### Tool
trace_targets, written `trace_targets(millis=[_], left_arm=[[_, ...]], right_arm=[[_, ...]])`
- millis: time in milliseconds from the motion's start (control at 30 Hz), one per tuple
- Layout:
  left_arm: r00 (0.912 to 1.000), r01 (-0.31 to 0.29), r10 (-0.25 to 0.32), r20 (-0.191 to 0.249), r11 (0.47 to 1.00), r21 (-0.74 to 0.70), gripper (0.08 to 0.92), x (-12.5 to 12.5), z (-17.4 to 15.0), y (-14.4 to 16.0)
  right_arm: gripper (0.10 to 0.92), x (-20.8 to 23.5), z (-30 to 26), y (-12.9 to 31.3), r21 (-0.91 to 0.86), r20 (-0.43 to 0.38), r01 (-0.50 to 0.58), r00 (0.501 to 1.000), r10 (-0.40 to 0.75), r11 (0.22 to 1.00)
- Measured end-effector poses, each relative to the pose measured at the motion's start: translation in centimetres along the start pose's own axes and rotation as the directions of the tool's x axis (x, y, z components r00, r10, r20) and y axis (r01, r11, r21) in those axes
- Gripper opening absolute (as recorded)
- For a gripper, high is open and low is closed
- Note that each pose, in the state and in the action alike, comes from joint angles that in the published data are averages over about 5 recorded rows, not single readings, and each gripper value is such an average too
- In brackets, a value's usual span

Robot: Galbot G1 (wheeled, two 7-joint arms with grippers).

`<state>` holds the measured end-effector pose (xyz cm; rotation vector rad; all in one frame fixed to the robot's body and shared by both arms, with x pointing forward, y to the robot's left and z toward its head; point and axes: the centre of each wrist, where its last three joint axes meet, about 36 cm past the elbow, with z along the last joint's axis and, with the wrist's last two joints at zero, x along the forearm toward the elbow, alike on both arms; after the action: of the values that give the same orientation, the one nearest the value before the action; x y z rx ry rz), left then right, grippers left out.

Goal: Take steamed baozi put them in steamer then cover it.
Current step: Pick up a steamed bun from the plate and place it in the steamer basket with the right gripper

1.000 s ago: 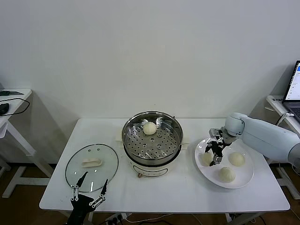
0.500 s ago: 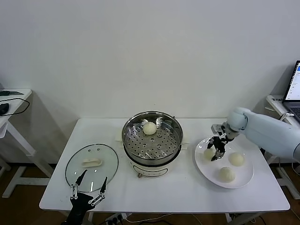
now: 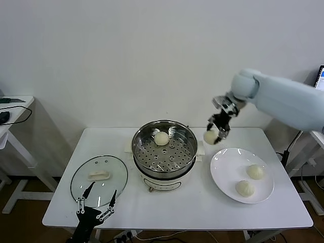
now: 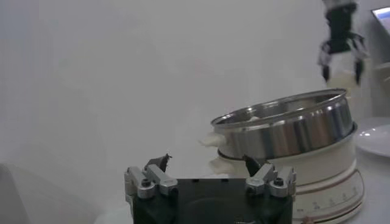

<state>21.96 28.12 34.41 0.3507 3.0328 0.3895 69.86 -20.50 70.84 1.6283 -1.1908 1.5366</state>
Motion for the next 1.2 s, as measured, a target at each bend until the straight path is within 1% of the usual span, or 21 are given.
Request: trace_targets(millis=[200, 533, 800, 1033, 1133, 1200], left_arm=[[1.0000, 0.006, -0.006, 0.005, 1.000, -0.001, 0.823, 0.0, -0.1, 0.0], [0.9998, 0.018, -0.018, 0.012, 1.000, -0.001, 0.823, 0.0, -0.1, 0.2], [0.9997, 0.021, -0.021, 0.013, 1.000, -0.002, 0.823, 0.0, -0.1, 0.2], [0.9997, 0.023, -0.023, 0.013, 1.000, -0.004, 0.823, 0.1, 0.0, 0.2], [0.9997, 0.023, -0.023, 0.013, 1.000, -0.004, 0.823, 0.1, 0.0, 0.3], [0.9997, 0.023, -0.023, 0.013, 1.000, -0.004, 0.823, 0.1, 0.1, 0.3]], right_arm=[[0.645, -1.2, -5.9, -2.3, 0.051, 0.023, 0.001, 1.000, -0.002, 0.999], [0.645, -6.8, -12.6, -4.5, 0.057, 0.043, 0.010, 0.999, -0.012, 0.998], [0.637, -11.1, -15.7, -4.9, 0.056, 0.060, 0.004, 0.998, -0.007, 0.998], [0.638, -13.5, -17.1, -5.2, 0.055, 0.062, 0.008, 0.998, -0.011, 0.998], [0.648, -14.4, -17.4, -5.3, 0.055, 0.058, 0.010, 0.998, -0.013, 0.998], [0.675, -14.8, -17.6, -5.4, 0.056, 0.056, 0.010, 0.998, -0.013, 0.998]])
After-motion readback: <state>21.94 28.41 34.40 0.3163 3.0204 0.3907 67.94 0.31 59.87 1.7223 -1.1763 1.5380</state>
